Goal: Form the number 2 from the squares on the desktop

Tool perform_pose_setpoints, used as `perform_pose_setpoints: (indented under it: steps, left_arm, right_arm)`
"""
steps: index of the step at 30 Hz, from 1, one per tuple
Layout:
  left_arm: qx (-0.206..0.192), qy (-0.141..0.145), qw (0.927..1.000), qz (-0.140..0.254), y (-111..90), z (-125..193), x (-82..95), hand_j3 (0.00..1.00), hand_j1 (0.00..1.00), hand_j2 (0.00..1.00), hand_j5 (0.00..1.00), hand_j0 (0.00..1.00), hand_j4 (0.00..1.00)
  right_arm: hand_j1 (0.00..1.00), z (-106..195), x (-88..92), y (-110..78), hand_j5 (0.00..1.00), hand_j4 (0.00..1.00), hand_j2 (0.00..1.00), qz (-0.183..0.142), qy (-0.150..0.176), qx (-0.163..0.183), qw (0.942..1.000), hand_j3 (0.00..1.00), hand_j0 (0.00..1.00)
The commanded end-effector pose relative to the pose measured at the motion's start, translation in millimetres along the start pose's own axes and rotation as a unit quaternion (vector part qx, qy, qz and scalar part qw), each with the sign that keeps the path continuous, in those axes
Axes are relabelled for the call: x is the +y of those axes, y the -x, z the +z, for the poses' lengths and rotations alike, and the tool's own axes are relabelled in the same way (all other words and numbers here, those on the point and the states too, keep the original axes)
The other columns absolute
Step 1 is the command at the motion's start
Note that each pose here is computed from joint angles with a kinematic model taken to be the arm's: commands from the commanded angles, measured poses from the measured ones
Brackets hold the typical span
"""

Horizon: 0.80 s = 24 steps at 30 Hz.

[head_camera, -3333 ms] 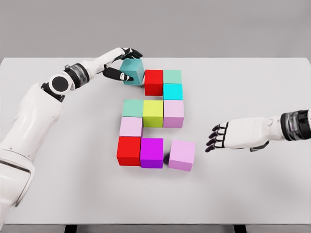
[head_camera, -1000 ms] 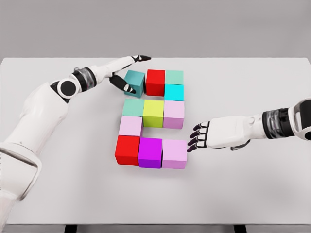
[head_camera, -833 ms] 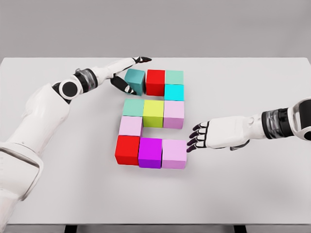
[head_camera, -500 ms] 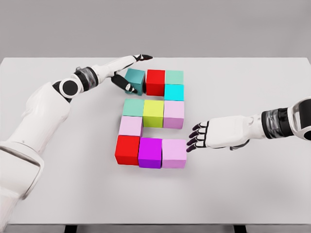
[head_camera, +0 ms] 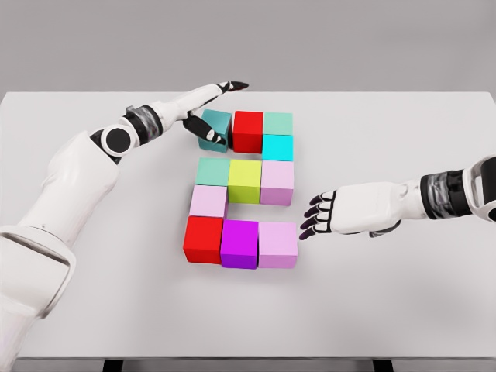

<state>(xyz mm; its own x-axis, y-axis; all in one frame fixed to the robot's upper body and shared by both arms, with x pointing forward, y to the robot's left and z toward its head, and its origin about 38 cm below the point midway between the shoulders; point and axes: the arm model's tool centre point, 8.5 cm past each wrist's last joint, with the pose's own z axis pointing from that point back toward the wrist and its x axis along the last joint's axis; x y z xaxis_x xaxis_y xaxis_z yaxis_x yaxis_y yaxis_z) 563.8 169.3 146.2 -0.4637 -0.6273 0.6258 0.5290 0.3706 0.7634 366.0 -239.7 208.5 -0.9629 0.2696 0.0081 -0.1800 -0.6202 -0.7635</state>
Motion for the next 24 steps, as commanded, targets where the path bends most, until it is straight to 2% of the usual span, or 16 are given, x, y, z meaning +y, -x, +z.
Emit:
perform_pose_setpoints:
  steps: [1,14,24]
  left_arm:
    - [0.000,-0.005,1.0000,0.004,0,0,1.1,1.00,1.00,1.00,1.00,1.00,1.00]
    - [0.021,0.002,0.9997,0.011,11,4,-3.9,1.00,1.00,1.00,1.00,1.00,1.00]
    - [0.016,0.001,0.9998,0.011,5,-2,-2.3,1.00,1.00,1.00,1.00,1.00,1.00]
  right_arm:
    - [1.00,0,-0.3,0.2,1.00,1.00,1.00,-0.002,0.001,0.000,1.0000,1.00,1.00]
    - [1.00,1,-1.3,0.7,1.00,1.00,1.00,-0.001,0.002,0.001,1.0000,1.00,1.00]
    - [1.00,1,-1.7,0.9,1.00,1.00,1.00,-0.001,0.002,0.002,1.0000,1.00,1.00]
